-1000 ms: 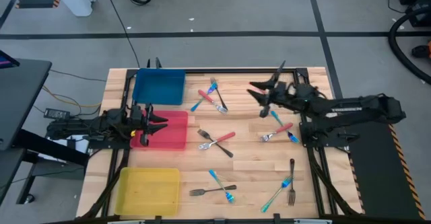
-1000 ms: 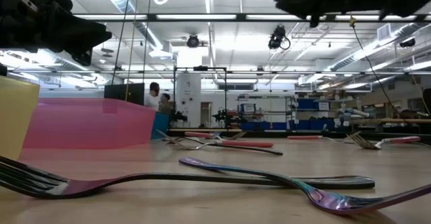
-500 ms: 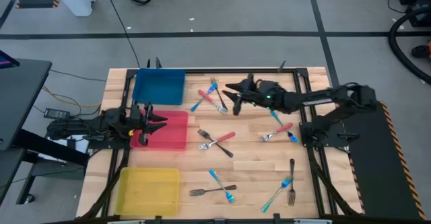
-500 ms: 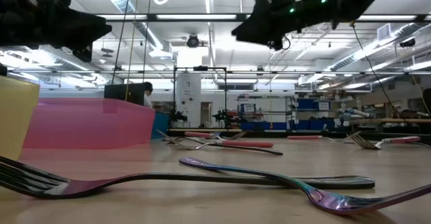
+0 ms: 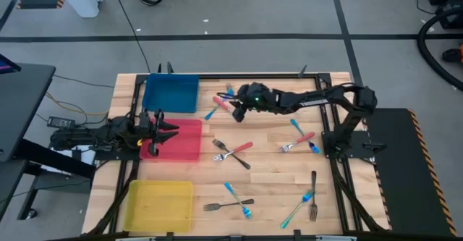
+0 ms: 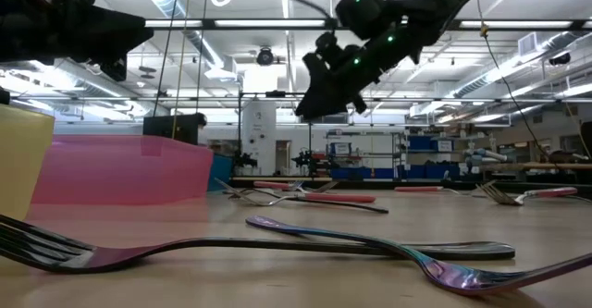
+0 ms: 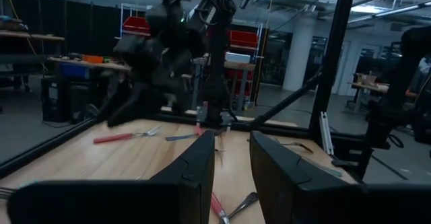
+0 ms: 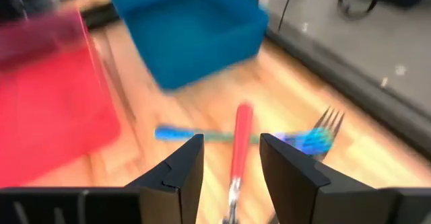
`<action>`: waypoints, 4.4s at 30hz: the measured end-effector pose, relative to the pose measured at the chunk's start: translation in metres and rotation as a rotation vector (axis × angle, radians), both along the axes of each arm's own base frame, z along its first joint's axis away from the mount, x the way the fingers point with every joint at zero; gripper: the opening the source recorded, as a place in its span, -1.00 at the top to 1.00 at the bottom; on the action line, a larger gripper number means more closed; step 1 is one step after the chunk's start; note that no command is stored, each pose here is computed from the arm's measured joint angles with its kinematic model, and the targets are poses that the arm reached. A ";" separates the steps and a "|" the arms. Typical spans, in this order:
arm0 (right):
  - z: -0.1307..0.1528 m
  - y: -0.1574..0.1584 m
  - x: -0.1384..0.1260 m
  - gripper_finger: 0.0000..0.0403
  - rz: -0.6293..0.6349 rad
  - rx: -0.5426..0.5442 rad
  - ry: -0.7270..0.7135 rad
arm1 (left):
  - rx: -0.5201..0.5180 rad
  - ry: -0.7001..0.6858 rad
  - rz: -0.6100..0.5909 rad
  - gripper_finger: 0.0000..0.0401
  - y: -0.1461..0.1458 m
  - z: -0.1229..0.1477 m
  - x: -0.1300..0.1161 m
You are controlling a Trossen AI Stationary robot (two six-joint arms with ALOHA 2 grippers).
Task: Sort silverware by color (type)
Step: Put the top left pink fork into the blue bin
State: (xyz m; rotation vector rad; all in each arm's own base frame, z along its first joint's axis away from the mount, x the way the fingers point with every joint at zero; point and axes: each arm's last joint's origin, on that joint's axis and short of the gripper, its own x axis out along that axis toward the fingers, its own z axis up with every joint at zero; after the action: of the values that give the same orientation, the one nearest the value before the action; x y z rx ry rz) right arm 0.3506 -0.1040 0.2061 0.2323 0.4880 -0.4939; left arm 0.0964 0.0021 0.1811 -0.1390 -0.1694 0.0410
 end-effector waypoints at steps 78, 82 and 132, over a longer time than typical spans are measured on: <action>-0.067 -0.048 0.052 0.74 -0.027 0.145 0.436 | -0.017 0.006 0.038 0.52 0.001 -0.001 0.000; -0.065 -0.049 0.052 0.94 -0.030 0.142 0.430 | -0.017 0.006 0.038 0.52 0.001 -0.001 0.000; -0.082 -0.062 0.050 0.41 -0.130 0.152 0.446 | -0.015 0.016 0.038 0.52 0.001 -0.002 0.000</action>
State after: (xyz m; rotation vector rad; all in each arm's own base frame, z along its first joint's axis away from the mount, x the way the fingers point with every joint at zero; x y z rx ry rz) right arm 0.4007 -0.1659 0.1240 0.3028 0.9523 -0.6402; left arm 0.0965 0.0033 0.1795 -0.1507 -0.1562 0.0807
